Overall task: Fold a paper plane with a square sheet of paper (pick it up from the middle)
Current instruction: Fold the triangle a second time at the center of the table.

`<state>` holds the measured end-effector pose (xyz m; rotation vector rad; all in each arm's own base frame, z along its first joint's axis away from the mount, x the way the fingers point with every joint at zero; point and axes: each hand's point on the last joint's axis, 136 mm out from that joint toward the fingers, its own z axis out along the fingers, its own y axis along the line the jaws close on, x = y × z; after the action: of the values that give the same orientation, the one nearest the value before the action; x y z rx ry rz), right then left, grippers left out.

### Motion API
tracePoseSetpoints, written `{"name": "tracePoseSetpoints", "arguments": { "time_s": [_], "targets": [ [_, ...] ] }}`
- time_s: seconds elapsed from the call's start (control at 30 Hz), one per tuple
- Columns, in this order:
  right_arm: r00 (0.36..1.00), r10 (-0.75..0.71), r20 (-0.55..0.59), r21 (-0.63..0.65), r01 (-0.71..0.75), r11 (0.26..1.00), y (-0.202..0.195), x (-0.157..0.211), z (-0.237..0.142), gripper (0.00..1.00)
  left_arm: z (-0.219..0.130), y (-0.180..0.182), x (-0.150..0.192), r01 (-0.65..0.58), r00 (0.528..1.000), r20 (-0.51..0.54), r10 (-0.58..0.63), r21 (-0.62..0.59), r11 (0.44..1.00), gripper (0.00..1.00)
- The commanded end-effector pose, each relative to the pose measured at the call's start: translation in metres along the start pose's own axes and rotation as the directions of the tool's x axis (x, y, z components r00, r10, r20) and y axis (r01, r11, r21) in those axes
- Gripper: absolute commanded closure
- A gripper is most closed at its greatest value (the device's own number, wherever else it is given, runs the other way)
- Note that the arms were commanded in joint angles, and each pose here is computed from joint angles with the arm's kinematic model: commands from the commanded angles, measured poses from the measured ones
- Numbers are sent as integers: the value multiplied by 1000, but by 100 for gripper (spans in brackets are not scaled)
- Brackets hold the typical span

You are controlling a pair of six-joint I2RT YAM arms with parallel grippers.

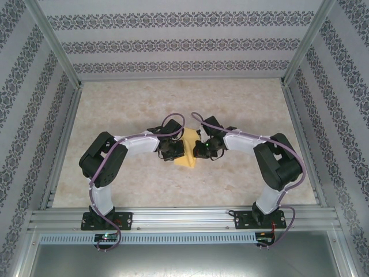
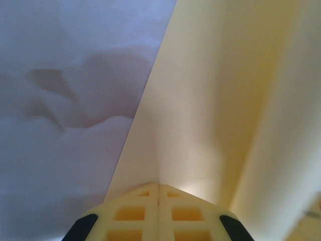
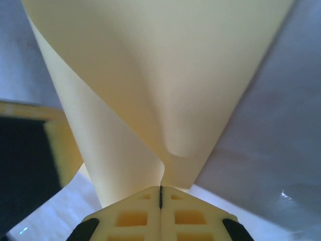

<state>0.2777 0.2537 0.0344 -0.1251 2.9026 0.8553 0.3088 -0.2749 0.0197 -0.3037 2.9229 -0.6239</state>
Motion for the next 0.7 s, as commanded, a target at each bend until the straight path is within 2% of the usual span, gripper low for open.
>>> {"name": "tracePoseSetpoints", "arguments": {
  "time_s": [0.0, 0.17, 0.3, 0.53, 0.67],
  "targets": [
    [997, 12, 71, -73, -6, 997, 28, -6, -4, 100, -17, 23, 8, -89, 996, -16, 88, -96, 991, 96],
    [995, -14, 95, -16, 16, 1000, 24, -17, -7, 100, -18, 24, 12, -85, 996, -16, 84, -58, 995, 95],
    [995, -33, 92, 3, 32, 999, 11, -26, -12, 100, -24, 4, 6, -66, 998, 21, 65, 35, 997, 91],
    [996, -77, 39, -129, 81, 988, 23, -30, -15, 99, -42, -20, 0, -46, 997, 64, 37, 147, 988, 88],
    [997, -71, 35, -137, 75, 988, 20, -29, -13, 99, -43, -22, 7, 15, 999, 40, -23, 196, 980, 89]
  ]
}}
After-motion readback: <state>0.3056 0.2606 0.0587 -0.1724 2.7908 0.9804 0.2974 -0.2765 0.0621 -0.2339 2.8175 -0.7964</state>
